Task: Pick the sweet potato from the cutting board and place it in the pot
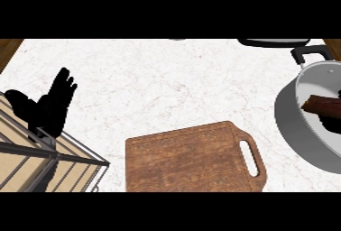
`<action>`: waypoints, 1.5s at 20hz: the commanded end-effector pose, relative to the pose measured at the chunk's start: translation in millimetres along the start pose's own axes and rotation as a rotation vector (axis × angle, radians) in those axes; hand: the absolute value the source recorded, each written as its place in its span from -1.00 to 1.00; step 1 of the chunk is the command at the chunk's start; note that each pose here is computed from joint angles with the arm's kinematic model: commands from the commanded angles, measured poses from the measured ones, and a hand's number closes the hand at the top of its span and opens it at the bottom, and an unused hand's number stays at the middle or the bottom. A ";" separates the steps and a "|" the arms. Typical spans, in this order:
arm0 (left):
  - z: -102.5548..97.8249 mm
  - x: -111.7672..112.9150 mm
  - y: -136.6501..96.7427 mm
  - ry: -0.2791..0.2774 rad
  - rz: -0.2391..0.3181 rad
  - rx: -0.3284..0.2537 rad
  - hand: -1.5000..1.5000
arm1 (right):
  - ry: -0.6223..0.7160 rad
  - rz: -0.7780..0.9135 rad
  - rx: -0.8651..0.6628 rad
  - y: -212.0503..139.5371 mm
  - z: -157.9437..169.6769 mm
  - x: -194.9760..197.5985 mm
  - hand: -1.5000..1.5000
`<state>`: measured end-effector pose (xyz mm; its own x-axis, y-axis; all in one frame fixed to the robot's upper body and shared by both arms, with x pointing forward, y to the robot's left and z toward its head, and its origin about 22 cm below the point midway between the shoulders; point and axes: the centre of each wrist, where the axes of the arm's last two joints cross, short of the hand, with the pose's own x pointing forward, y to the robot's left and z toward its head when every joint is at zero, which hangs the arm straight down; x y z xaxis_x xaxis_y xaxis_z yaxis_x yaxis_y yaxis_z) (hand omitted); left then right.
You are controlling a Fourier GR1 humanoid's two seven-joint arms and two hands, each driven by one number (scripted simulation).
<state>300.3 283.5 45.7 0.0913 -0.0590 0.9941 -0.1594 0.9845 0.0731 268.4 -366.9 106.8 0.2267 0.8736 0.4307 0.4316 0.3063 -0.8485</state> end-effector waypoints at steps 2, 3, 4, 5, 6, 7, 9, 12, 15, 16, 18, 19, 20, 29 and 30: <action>-1.9 31.0 -3.7 -0.139 -0.025 -0.014 0.00 | 0.108 -0.105 0.139 25.1 -9.6 -27.4 -1.00; 0.3 23.1 -4.3 -0.128 -0.012 -0.004 0.00 | 0.105 -0.123 0.154 31.7 -14.1 -35.2 -1.00; 0.1 42.1 2.2 -0.144 -0.019 -0.021 0.00 | 0.084 -0.171 0.180 29.4 -17.5 -23.4 -1.00; -1.3 33.0 -8.1 -0.138 0.011 -0.040 0.00 | 0.079 -0.221 0.192 35.6 -22.6 -25.8 -1.00; -0.2 29.9 -8.9 -0.133 -0.008 -0.018 0.00 | 0.056 -0.243 0.237 39.7 -16.1 -36.3 -1.00; -2.0 35.9 -18.7 -0.128 0.002 -0.036 0.00 | 0.054 -0.287 0.231 37.5 -31.3 -32.3 -1.00; 7.5 15.9 -14.9 -0.128 0.002 -0.034 0.00 | 0.018 -0.392 0.232 51.7 -16.0 -30.4 -1.00; -2.2 25.3 -4.3 -0.122 -0.001 -0.019 0.00 | 0.009 -0.581 0.141 40.7 -28.0 -31.4 -1.00; -0.3 25.6 -6.5 -0.139 0.004 -0.013 0.00 | 0.038 -0.691 0.093 47.4 -23.8 -44.2 -1.00; 1.9 25.6 -7.8 -0.128 -0.010 -0.009 0.00 | 0.048 -0.709 0.084 27.1 -37.5 -54.6 -1.00; -3.9 29.1 -2.2 -0.142 -0.010 0.011 0.00 | 0.040 -0.786 0.056 5.7 -42.8 -76.0 -1.00; -0.9 29.5 -2.7 -0.127 -0.009 0.013 0.00 | 0.047 -0.818 0.077 5.9 -36.6 -69.0 -1.00; -2.8 31.1 1.9 -0.128 0.011 -0.001 0.00 | 0.048 -0.819 0.059 13.4 -38.3 -76.2 -1.00; 10.2 28.5 -5.2 -0.139 0.005 0.006 0.00 | 0.064 -0.858 0.082 -55.7 -26.2 -162.0 -1.00; 9.1 33.0 5.4 -0.136 -0.005 0.012 0.00 | 0.068 -0.855 0.071 -58.4 -19.4 -172.9 -1.00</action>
<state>294.8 289.4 43.3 0.0934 -0.0593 0.9939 -0.1911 0.9786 0.0763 240.9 -519.9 89.1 -0.0930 0.3295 0.9396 0.4235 0.8671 -0.2622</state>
